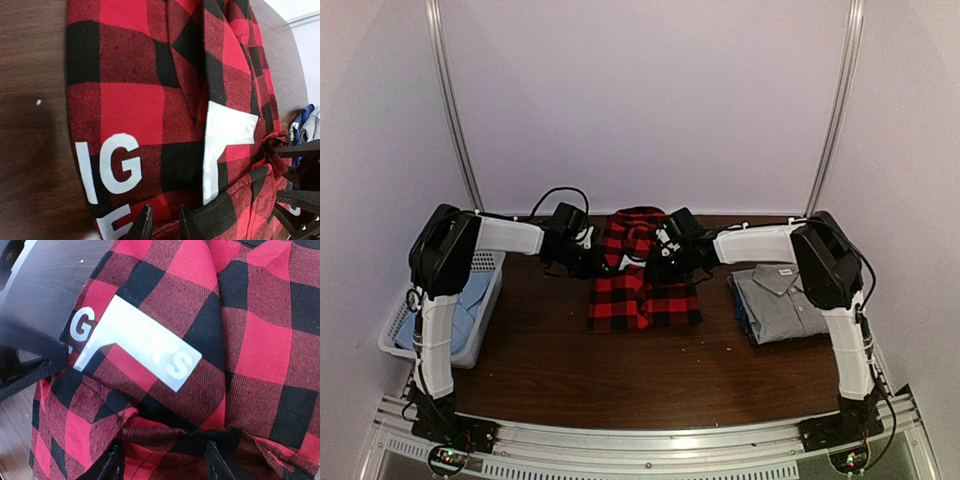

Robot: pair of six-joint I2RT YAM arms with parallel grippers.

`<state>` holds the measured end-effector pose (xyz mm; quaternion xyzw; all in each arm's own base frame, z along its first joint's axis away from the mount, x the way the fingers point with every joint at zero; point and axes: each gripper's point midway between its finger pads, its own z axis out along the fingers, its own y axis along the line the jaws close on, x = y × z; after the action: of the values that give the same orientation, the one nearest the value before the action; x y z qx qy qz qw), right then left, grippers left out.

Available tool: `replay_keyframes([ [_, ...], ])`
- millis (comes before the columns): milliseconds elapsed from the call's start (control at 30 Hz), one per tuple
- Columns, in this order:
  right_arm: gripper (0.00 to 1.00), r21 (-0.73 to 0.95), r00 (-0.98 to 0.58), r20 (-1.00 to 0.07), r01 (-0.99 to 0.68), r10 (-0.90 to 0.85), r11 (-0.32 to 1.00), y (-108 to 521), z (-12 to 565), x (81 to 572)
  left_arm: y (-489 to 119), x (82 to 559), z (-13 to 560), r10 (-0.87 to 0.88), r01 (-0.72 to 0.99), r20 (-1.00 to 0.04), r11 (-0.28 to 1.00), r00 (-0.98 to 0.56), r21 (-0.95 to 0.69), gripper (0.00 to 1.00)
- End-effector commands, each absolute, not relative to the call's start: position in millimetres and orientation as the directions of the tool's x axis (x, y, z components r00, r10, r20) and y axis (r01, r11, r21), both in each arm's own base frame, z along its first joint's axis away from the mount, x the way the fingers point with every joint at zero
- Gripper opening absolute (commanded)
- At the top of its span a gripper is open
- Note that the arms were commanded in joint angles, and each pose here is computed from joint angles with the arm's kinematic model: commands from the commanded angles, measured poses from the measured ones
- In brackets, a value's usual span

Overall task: Fold and stack the long sleeve shirts
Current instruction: Smooth out the 2/3-rectangle-folded shirt at the center of the board.

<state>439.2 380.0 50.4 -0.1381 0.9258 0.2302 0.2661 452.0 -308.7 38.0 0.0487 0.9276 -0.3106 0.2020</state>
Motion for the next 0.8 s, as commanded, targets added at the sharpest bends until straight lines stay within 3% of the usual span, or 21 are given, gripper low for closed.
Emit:
replay_keyframes([
  [0, 0.57, 0.320, -0.841, -0.523, -0.344, -0.139, 0.883, 372, 34, 447, -309, 467, 54, -0.032, 0.247, -0.454, 0.805, -0.891, -0.540, 0.20],
  [300, 0.64, 0.356, -0.844, -0.524, -0.341, -0.117, 0.870, 371, 35, 451, -312, 481, 93, -0.032, 0.287, -0.514, 0.799, -0.857, -0.528, 0.20],
  [767, 0.71, 0.520, -0.823, -0.567, -0.363, -0.005, 0.773, 373, 89, 471, -324, 456, 103, -0.020, 0.320, -0.500, 0.746, -0.866, -0.584, 0.20],
])
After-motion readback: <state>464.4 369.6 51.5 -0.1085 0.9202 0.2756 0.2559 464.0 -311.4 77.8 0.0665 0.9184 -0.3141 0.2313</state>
